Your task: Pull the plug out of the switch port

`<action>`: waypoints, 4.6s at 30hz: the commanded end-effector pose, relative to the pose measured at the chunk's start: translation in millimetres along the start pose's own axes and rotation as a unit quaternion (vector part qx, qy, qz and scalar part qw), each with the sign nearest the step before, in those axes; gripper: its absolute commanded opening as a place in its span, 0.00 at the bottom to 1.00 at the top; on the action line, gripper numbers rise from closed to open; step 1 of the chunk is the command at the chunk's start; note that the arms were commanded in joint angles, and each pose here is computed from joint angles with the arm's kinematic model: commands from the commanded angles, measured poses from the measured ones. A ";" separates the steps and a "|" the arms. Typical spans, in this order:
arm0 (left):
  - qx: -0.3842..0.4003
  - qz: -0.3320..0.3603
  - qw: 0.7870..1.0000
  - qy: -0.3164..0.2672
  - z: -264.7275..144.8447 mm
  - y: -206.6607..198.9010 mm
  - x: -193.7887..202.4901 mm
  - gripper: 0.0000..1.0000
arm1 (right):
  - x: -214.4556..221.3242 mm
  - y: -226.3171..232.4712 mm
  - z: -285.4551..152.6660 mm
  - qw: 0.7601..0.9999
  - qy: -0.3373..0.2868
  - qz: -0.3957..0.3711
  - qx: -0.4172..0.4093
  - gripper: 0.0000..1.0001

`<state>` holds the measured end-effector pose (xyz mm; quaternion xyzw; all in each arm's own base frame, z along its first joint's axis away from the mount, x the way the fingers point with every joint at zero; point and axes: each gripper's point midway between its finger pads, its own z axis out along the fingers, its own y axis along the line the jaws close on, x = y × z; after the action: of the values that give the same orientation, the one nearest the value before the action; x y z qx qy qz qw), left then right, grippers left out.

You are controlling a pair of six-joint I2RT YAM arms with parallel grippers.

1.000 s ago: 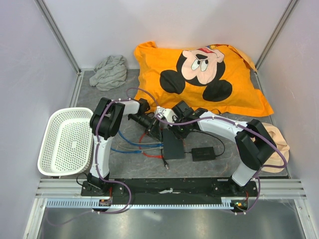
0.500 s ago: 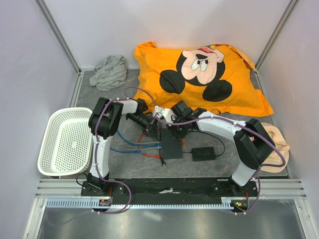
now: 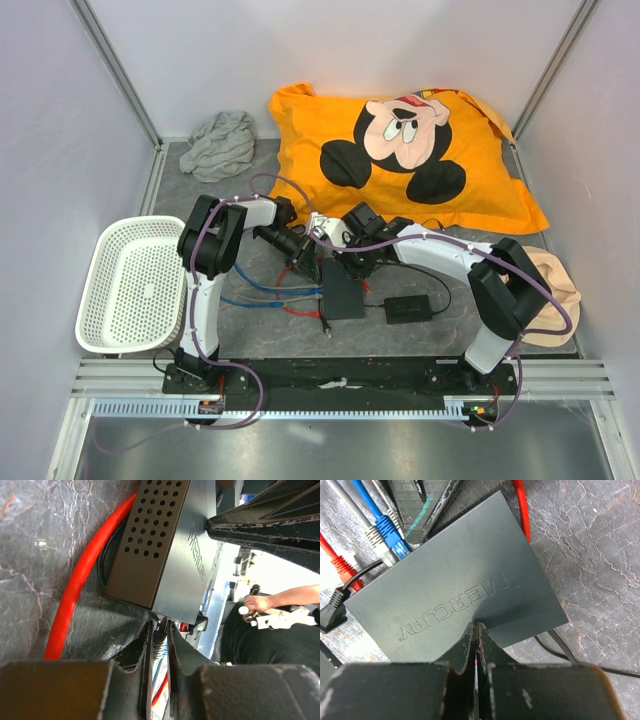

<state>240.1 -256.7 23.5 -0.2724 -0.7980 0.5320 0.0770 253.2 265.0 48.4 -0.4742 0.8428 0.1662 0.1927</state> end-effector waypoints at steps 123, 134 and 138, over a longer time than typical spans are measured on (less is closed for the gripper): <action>-0.077 0.041 0.996 -0.025 -7.1 -2.7 -5.7 0.38 | 47.1 -6.9 8.5 0.997 0.074 -0.002 0.030 0.00; -0.044 0.019 0.999 -0.003 5.5 -7.7 6.9 0.33 | 47.5 -7.1 7.2 0.997 0.074 -0.004 0.033 0.00; -0.030 0.019 0.999 0.001 8.5 -12.9 8.5 0.29 | 47.9 -7.2 8.0 0.997 0.075 -0.003 0.032 0.00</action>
<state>236.7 -255.6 23.0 -0.2769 -0.8312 0.4797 0.0476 254.4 267.4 48.1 -0.4791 0.8375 0.1604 0.2080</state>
